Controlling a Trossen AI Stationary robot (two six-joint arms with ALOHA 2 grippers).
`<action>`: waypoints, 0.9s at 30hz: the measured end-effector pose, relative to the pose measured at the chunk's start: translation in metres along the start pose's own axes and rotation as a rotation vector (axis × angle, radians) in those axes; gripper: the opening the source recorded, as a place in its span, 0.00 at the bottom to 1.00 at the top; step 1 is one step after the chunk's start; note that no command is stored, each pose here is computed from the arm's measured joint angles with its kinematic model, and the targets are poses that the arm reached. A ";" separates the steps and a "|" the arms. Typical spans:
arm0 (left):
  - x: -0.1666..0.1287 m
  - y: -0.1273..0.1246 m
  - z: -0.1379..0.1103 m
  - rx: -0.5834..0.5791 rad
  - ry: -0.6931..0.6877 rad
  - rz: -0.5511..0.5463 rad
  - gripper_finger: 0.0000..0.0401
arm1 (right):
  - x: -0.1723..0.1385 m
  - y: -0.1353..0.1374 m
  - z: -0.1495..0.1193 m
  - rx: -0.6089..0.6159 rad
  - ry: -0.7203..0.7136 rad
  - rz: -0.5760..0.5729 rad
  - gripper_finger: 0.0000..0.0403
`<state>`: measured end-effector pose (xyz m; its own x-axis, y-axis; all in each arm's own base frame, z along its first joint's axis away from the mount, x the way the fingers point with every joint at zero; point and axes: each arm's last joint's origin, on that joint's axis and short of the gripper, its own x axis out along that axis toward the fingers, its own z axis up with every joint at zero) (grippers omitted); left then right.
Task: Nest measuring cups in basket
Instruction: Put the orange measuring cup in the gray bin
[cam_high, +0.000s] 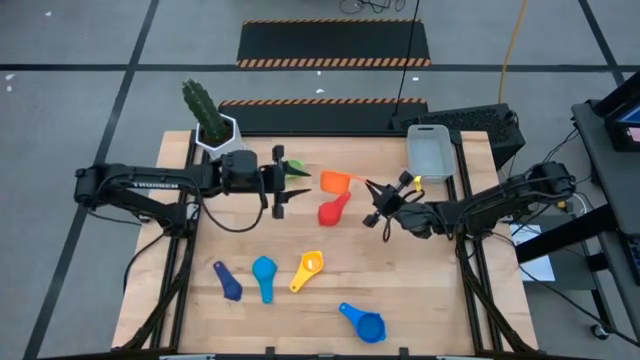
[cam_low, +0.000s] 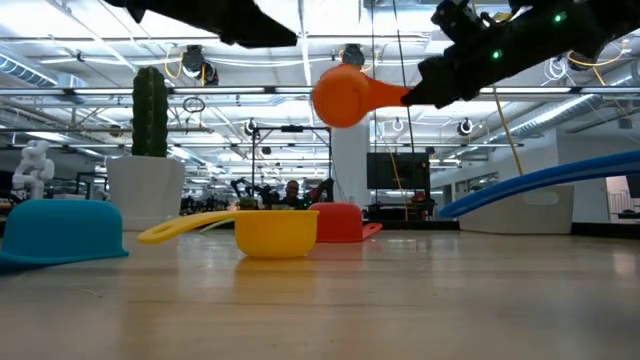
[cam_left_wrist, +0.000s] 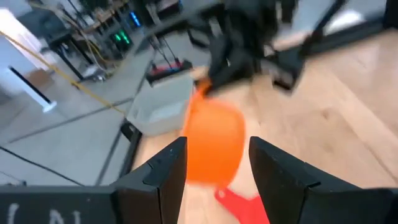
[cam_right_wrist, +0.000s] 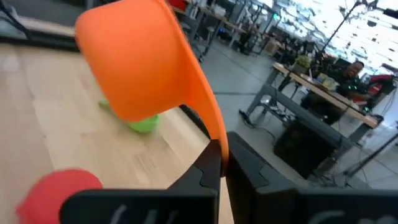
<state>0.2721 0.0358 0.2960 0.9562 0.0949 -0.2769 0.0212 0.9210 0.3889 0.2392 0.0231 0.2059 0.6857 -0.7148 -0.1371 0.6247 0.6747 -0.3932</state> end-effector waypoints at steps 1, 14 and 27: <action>0.001 -0.002 -0.002 0.003 0.016 -0.010 0.44 | -0.002 0.000 0.002 0.002 -0.012 0.004 0.00; 0.023 -0.002 -0.005 0.056 -0.035 0.040 0.44 | -0.014 0.000 0.014 0.008 -0.080 0.035 0.00; 0.028 -0.003 -0.011 0.065 0.000 0.027 0.41 | -0.014 -0.001 0.014 0.007 -0.086 0.033 0.00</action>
<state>0.2953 0.0399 0.2772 0.9567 0.1196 -0.2653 0.0141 0.8915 0.4528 0.2348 0.0352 0.2211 0.7356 -0.6736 -0.0714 0.6034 0.6995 -0.3829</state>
